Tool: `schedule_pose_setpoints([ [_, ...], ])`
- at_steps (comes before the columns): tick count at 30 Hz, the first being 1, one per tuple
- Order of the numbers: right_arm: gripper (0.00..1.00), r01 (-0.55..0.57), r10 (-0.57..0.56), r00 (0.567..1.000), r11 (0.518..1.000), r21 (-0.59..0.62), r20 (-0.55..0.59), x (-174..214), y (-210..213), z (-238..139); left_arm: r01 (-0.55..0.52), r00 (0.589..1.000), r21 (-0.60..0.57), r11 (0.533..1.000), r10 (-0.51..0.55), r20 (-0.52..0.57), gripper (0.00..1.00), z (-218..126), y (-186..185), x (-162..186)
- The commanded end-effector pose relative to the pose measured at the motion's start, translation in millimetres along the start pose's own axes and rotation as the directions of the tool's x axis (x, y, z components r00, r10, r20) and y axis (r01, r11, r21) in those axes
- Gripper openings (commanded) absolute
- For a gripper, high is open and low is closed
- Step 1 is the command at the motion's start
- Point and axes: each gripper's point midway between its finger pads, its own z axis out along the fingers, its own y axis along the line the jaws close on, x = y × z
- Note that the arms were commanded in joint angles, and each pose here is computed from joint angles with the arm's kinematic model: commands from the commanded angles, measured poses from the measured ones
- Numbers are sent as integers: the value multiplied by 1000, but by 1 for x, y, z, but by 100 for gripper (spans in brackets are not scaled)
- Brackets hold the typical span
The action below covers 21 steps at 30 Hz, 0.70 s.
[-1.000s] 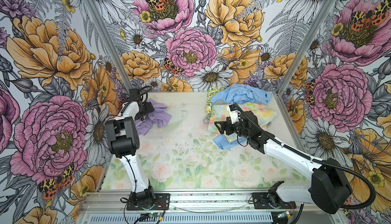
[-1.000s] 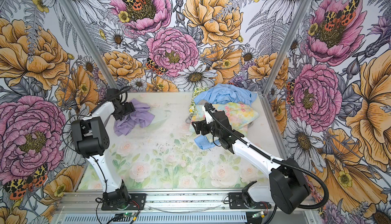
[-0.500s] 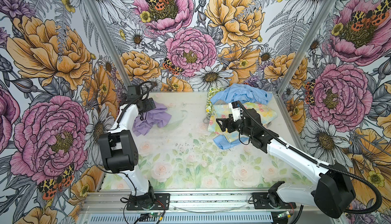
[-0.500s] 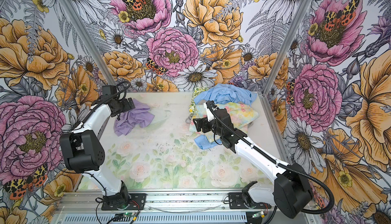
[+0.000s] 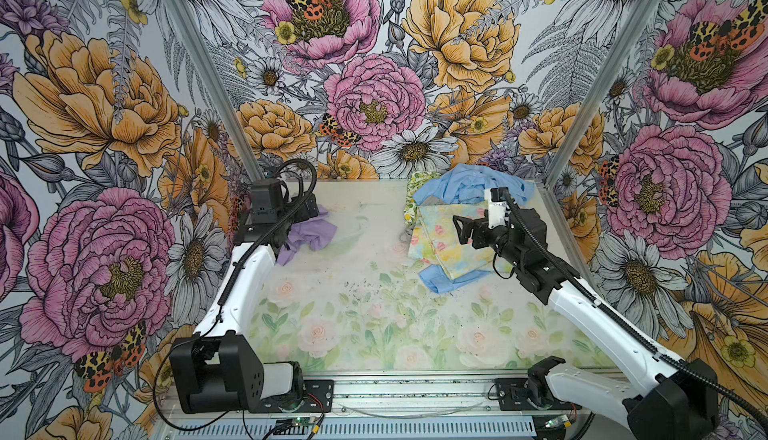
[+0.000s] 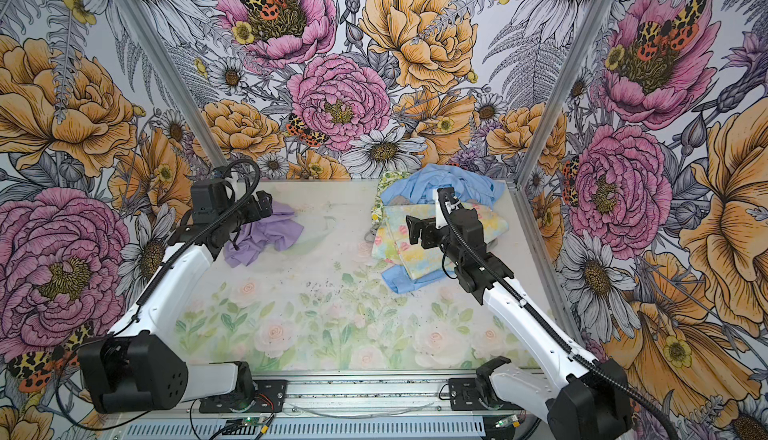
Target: Pick out a specific cloth from the pile
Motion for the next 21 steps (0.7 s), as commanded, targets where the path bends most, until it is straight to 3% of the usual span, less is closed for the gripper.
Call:
schedule_pose_setpoints([
  [1, 99, 22, -25, 999, 998, 59, 36, -6, -18, -14, -39, 990, 92, 995, 26, 136, 99, -17, -18, -16],
  [10, 99, 79, -109, 991, 944, 320, 75, 3, -73, -36, -42, 985, 86, 995, 27, 169, 99, -20, -5, 27],
  [21, 99, -40, -56, 979, 889, 455, 195, 55, -140, -38, -60, 968, -99, 993, 82, 238, 99, -1, 42, 72],
])
